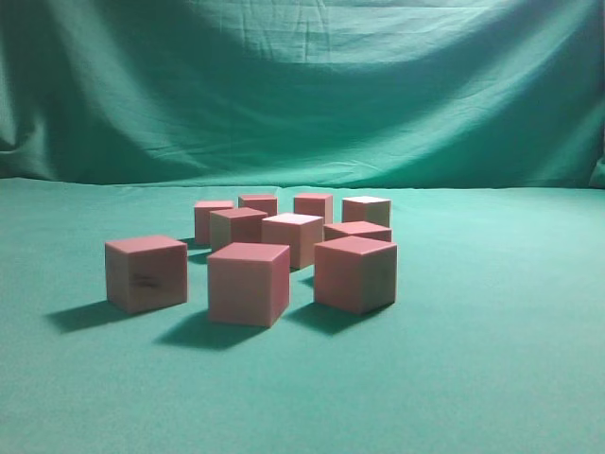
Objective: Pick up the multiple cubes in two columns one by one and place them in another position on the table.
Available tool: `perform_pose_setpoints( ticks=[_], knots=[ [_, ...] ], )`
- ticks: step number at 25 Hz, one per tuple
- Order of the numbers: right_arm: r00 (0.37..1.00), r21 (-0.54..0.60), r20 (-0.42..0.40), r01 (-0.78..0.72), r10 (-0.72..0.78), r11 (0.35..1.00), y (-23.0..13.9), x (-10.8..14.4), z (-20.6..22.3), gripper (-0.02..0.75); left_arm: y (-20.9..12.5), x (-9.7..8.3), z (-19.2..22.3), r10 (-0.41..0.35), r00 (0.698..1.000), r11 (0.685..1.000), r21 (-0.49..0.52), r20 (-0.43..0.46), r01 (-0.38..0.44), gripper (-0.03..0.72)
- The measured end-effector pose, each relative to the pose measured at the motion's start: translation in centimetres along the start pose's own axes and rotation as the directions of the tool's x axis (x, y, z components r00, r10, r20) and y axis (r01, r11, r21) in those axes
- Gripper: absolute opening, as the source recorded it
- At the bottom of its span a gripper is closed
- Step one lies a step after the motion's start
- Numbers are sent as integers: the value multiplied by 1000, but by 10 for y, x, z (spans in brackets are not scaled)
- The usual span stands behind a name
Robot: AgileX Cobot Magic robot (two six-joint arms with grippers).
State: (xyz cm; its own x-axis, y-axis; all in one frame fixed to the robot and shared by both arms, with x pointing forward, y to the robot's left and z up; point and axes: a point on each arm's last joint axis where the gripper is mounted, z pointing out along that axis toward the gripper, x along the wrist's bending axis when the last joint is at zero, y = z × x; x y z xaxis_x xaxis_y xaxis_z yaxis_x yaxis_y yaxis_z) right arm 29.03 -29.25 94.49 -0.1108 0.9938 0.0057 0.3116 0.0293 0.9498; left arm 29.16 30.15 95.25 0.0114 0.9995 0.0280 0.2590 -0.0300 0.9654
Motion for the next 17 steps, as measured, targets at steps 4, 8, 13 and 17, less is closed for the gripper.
perform_pose_setpoints(
  ticks=[4, 8, 13, 17],
  knots=[
    [1000, 0, 0, 0, 0, 1000, 0, 0, 0, 55, 0, 0, 0, 0, 1000, 1000, 0, 0, 0, 0],
    [1000, 0, 0, 0, 0, 1000, 0, 0, 0, 55, 0, 0, 0, 0, 1000, 1000, 0, 0, 0, 0],
    [1000, 0, 0, 1, -1, 1000, 0, 0, 0, 55, 0, 0, 0, 0, 1000, 1000, 0, 0, 0, 0],
    [1000, 0, 0, 1, -1, 1000, 0, 0, 0, 55, 0, 0, 0, 0, 1000, 1000, 0, 0, 0, 0]
  ],
)
